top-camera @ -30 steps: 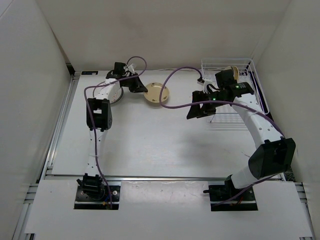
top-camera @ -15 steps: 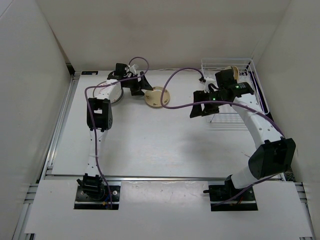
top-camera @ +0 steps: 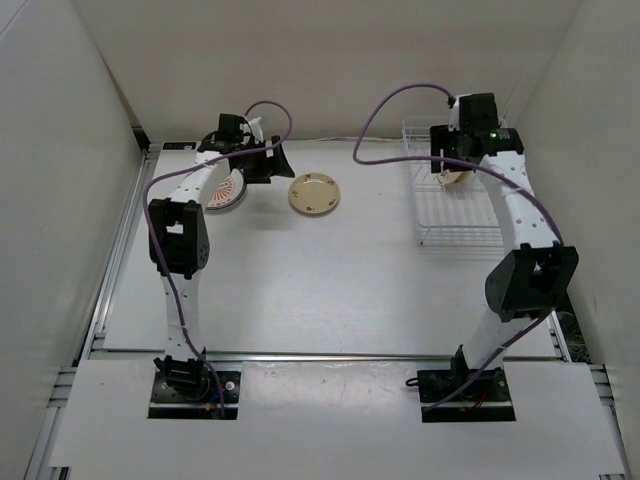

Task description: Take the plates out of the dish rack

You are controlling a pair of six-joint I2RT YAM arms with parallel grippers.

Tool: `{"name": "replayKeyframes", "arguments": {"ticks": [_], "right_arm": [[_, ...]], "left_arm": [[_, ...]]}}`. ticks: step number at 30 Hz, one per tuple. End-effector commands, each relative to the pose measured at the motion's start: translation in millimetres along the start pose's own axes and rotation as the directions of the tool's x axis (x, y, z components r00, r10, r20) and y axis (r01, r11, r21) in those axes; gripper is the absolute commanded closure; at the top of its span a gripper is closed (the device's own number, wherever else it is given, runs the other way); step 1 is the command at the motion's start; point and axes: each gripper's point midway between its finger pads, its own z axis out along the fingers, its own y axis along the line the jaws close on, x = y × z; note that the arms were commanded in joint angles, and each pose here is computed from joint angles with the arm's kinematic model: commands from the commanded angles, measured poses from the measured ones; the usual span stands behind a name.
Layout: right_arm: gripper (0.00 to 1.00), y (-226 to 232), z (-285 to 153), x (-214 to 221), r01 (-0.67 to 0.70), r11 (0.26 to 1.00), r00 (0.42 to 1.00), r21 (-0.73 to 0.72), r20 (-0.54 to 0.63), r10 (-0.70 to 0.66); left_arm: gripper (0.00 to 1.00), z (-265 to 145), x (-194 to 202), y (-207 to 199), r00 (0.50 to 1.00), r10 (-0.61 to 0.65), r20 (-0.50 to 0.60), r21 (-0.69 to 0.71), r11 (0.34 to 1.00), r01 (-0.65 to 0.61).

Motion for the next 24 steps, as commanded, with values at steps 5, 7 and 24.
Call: {"name": "replayKeyframes", "arguments": {"ticks": [5,7,24], "right_arm": [[0.29,-55.7,38.7,-48.2,-0.059,0.998,0.996,0.013,0.069,0.058],[0.31,-66.9,43.6,-60.7,-0.064,0.998,0.994,0.015,0.090,0.062],[0.34,-82.9,131.6,-68.6,-0.021,0.996,0.998,0.081,0.061,0.016]], "left_arm": [[0.01,-115.6,-12.4,-96.9,0.972,0.188,0.144,0.129,0.970,-0.206],[0.01,-135.4,-6.0,-109.7,0.964,0.215,0.159,0.150,0.959,-0.238],[0.01,-145.6,40.1,-100.5,0.971,0.225,0.079,0.146,0.961,-0.234]]}}
